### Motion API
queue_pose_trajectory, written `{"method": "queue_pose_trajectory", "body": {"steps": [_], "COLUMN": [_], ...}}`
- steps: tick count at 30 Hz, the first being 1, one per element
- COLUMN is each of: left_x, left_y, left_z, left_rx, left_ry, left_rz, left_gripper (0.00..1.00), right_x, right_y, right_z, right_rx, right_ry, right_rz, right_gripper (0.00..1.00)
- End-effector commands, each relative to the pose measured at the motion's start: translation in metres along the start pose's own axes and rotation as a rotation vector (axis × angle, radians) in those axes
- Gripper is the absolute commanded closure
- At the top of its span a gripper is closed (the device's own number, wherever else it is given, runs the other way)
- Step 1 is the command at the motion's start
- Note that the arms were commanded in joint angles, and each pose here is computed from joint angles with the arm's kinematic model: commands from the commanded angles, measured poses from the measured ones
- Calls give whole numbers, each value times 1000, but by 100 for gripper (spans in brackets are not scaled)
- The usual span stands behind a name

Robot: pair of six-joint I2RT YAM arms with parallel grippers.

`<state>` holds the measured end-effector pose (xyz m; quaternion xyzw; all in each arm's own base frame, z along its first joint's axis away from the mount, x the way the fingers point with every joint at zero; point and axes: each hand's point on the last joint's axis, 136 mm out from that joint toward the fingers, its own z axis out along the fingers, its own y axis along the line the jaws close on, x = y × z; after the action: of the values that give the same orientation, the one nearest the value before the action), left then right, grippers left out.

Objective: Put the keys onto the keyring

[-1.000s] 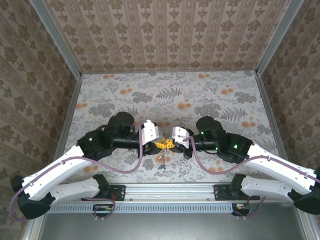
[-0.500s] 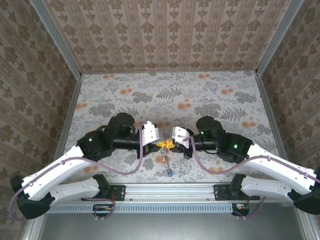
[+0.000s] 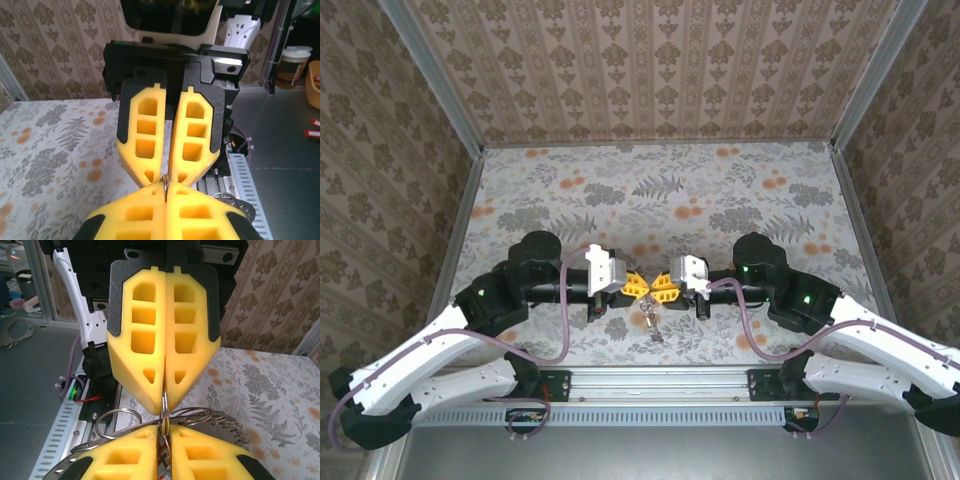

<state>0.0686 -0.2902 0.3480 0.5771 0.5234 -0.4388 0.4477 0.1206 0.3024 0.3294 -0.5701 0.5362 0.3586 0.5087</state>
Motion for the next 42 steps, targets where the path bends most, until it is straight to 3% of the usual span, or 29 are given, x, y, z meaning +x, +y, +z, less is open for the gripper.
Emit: {"method": "queue_pose_trajectory", "body": {"steps": [1, 7, 13, 17, 21, 23, 33, 42], "left_x": [-31, -41, -36, -9, 14, 20, 35, 31], "left_y": [-9, -10, -7, 9, 17, 17, 20, 17], "left_z": [-6, -11, -7, -1, -1, -1, 7, 12], "left_rx": [42, 29, 21, -56, -103, -113, -118, -88], "left_ry": [-137, -227, -229, -58, 112, 166, 231, 218], "left_rz": [42, 66, 52, 17, 4, 9, 17, 15], "left_gripper": [100, 100, 100, 100, 83, 81, 82, 82], "right_x": [0, -1, -3, -4, 2, 5, 4, 15], "right_y": [7, 7, 3, -2, -7, -8, -10, -17], "right_z": [0, 0, -4, -8, -5, -2, -1, 10], "right_rx": [-29, -32, -2, 35, 48, 44, 48, 55], "right_ry": [-14, -23, -27, -19, 30, 45, 56, 117], "right_rz": [1, -2, -13, -9, 10, 14, 12, 38], "right_gripper": [85, 87, 100, 100, 100, 100, 100, 100]}}
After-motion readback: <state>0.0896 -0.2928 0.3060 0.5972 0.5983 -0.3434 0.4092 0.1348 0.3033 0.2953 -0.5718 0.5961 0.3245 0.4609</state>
